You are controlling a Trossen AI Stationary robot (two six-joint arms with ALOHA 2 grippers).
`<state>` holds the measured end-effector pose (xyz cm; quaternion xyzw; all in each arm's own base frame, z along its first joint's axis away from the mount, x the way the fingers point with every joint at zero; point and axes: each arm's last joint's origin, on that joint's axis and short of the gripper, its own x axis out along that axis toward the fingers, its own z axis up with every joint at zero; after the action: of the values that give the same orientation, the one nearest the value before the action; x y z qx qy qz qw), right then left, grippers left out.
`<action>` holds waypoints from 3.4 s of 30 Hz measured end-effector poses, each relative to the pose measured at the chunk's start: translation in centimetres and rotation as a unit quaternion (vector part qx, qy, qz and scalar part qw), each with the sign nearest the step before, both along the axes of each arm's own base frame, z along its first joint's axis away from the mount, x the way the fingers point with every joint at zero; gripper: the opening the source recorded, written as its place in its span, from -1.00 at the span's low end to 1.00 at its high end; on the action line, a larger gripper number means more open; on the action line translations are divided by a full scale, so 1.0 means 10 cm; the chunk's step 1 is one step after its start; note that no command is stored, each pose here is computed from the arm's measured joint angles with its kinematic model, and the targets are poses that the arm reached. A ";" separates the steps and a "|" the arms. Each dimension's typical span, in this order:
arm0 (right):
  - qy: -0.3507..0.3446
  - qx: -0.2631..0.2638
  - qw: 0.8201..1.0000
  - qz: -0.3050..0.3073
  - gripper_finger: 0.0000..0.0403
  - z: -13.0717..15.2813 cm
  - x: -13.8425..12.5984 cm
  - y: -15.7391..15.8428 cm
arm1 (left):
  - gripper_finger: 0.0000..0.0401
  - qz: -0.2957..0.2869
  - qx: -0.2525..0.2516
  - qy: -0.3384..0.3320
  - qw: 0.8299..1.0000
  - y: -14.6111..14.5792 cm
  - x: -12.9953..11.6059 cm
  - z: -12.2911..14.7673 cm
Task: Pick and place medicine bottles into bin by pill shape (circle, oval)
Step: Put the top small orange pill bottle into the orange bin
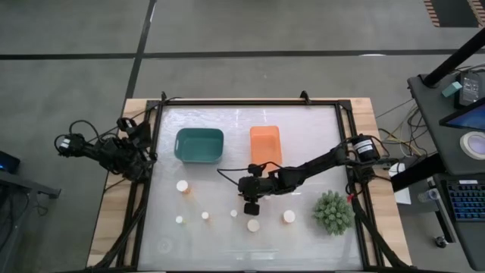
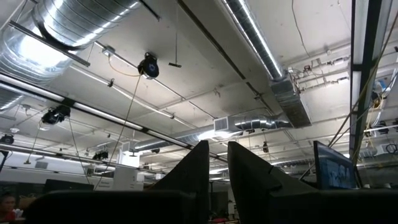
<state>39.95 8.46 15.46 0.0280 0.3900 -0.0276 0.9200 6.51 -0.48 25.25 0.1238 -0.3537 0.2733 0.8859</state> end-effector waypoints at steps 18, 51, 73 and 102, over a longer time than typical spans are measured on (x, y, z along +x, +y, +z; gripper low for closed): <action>-0.047 0.020 0.997 -0.053 -0.45 0.72 -0.21 -0.35 | -0.79 0.000 0.000 0.001 1.000 0.00 0.00 0.00; -0.022 0.020 0.961 -0.273 -0.45 0.32 -0.68 -1.87 | -0.79 0.003 0.002 0.002 1.000 0.00 0.00 0.00; -0.014 0.021 0.959 -0.281 -0.45 0.12 -0.54 -1.96 | -0.79 0.003 0.002 0.001 1.000 0.00 0.00 0.00; 0.006 0.023 0.959 -0.283 -0.07 0.05 -0.50 -1.97 | -0.79 0.011 0.009 0.005 1.000 0.00 0.00 0.00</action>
<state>34.94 -11.27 15.94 0.1581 0.3722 -0.2780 0.8713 6.49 -0.47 25.26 0.1367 -0.3505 0.2792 0.8835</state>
